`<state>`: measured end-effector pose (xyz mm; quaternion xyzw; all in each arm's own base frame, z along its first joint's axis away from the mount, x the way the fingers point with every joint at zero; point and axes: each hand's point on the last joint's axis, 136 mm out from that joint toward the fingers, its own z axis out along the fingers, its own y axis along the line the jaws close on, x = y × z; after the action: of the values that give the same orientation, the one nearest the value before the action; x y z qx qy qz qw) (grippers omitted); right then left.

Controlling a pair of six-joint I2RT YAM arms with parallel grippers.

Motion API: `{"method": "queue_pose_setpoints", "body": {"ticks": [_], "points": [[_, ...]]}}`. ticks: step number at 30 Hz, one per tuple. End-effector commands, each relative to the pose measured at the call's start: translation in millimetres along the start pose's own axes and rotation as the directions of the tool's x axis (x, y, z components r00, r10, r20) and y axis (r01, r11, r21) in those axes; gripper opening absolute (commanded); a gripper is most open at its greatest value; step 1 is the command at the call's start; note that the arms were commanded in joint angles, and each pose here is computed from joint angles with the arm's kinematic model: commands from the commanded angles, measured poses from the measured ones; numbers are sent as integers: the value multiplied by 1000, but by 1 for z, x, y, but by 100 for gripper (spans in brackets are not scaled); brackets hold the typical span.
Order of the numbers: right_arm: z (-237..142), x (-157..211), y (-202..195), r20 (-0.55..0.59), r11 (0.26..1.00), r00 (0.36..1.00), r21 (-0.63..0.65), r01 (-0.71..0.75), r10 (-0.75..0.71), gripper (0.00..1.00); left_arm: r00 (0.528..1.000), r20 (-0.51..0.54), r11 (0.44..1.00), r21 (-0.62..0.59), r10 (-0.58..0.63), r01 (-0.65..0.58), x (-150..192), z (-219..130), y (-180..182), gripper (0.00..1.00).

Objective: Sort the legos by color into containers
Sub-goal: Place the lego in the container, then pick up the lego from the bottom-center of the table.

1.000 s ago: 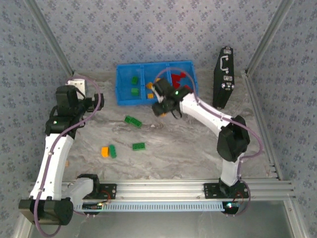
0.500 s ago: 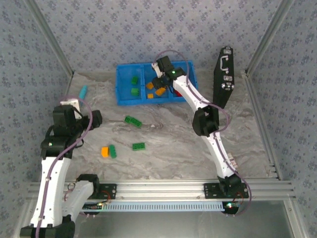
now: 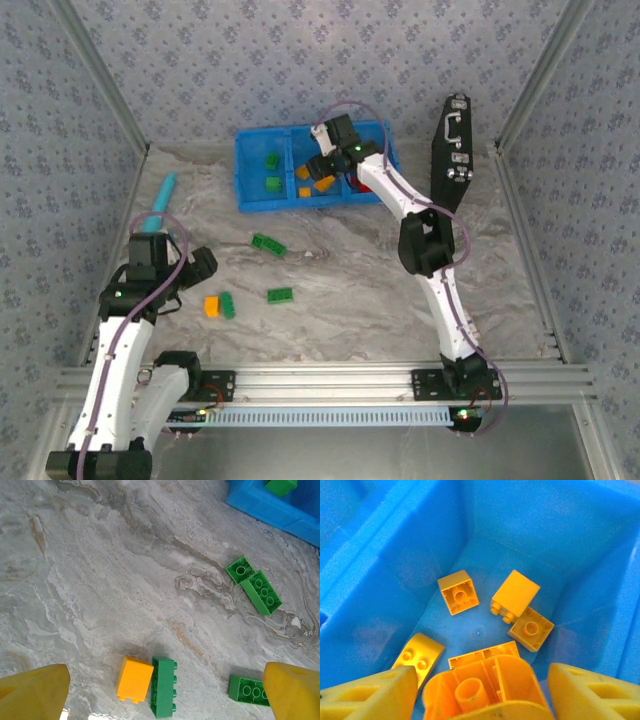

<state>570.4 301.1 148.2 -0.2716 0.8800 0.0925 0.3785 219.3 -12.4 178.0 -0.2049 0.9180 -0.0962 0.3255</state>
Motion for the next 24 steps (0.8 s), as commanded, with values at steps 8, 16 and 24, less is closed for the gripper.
{"method": "queue_pose_setpoints", "body": {"ticks": [8,16,24], "points": [[-66,-51,12,148,996,988,-68,52,-41,79,1000,-13,1000,3,-18,18,-2,2,-2,99],[-111,-36,88,179,958,971,-210,195,-158,80,999,16,999,3,-36,36,-12,9,-5,99],[-139,39,195,160,850,956,-439,292,-246,81,999,13,999,14,-29,29,-18,18,-9,99]]}}
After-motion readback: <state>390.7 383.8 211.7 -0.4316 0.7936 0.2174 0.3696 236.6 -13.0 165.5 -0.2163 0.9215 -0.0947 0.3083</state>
